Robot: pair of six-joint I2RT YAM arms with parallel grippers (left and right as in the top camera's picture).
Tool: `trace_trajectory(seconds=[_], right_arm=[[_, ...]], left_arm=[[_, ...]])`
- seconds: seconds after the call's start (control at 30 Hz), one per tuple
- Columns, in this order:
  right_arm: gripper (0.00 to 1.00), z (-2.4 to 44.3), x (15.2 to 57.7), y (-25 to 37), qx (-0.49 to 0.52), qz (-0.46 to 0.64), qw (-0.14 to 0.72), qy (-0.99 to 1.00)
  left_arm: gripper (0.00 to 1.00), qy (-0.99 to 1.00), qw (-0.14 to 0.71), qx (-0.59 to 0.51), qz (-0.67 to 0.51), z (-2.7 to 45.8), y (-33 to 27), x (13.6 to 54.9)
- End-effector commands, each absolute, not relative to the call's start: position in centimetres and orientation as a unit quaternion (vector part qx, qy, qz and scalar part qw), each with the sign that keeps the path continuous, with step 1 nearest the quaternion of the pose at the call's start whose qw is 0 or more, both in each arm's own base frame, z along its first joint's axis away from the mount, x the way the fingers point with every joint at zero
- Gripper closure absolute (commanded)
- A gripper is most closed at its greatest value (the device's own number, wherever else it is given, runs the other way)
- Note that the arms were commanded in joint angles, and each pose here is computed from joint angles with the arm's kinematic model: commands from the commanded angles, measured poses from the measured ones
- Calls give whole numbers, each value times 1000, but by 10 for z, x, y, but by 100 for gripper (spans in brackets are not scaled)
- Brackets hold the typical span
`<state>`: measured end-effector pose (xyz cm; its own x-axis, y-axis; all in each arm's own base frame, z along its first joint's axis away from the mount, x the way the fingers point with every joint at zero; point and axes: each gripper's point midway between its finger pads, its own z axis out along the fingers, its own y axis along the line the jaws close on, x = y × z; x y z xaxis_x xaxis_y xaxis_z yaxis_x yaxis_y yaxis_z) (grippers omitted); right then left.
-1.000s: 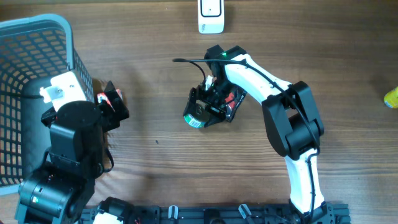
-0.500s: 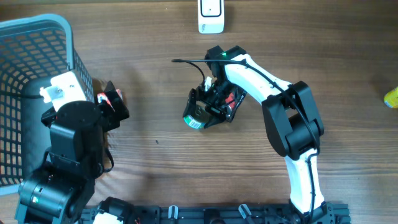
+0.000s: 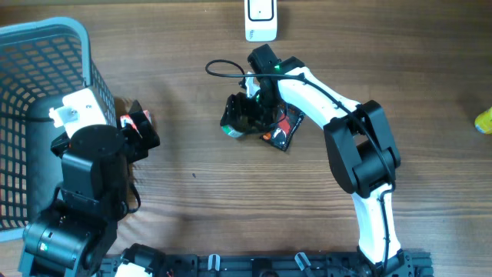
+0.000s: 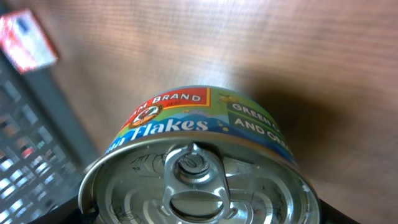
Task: Scan the item barcode
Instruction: 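Lift the silver can and carry it up toward the white scanner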
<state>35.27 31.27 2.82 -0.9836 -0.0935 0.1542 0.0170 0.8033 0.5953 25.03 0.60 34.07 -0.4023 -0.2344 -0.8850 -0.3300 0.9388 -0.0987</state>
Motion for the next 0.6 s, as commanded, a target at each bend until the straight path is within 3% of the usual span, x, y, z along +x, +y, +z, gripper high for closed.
trace_trajectory(seconds=[0.0,0.2,0.57], right_arm=[[27,15,373,304,48,-277,31,-959],[23,17,412,308,66,-267,-61,-960],[17,23,479,282,122,-147,-232,-954]], left_arm=[[0,833,523,-175,44,343,6,250],[0,840,512,-172,51,337,4,256],[0,850,495,-167,61,326,1,266]])
